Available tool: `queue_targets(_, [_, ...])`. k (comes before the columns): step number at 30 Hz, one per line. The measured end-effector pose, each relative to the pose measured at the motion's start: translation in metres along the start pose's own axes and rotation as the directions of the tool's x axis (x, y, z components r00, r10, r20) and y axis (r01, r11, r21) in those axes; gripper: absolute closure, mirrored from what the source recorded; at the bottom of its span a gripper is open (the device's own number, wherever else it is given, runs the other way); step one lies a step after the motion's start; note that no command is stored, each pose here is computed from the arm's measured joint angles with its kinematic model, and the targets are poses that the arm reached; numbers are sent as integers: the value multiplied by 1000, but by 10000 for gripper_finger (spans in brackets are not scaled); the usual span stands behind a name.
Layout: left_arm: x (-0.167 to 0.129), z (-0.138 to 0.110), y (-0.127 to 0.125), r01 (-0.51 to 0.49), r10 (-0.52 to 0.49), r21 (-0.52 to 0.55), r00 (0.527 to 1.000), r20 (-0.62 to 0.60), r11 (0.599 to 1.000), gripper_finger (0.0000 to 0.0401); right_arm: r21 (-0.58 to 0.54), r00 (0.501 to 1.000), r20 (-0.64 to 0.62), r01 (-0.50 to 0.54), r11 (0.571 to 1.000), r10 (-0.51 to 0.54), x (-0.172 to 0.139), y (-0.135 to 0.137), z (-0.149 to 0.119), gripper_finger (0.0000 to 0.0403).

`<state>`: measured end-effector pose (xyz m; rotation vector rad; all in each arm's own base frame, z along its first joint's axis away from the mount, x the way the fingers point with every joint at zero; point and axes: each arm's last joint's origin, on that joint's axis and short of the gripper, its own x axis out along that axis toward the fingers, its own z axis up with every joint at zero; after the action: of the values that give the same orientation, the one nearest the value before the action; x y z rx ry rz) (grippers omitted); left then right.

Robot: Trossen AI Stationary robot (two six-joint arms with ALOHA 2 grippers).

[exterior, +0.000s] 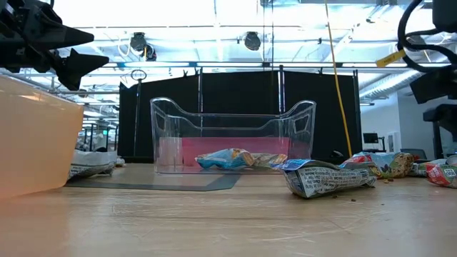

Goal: Pick and place Granola Bars by type
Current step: Put the right yellow granola bar into the transparent bin

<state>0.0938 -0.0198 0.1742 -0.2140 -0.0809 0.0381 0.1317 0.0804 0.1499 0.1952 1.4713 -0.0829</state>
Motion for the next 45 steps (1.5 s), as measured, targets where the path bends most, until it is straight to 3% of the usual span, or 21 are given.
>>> queue_targets(12, [0,0,0,0,0,0,1000,0,1000,132,-4,994,109,-21,1000,21,3,6,10,156])
queue_targets(24, [0,0,0,0,0,0,1000,0,1000,132,20,997,78,-25,999,24,11,2,4,220])
queue_targets(37, [0,0,0,0,0,0,1000,0,1000,132,37,997,57,-63,997,61,11,3,3,387])
queue_targets(45, [0,0,0,0,0,0,1000,1,1000,132,44,997,39,-73,996,71,11,3,3,387])
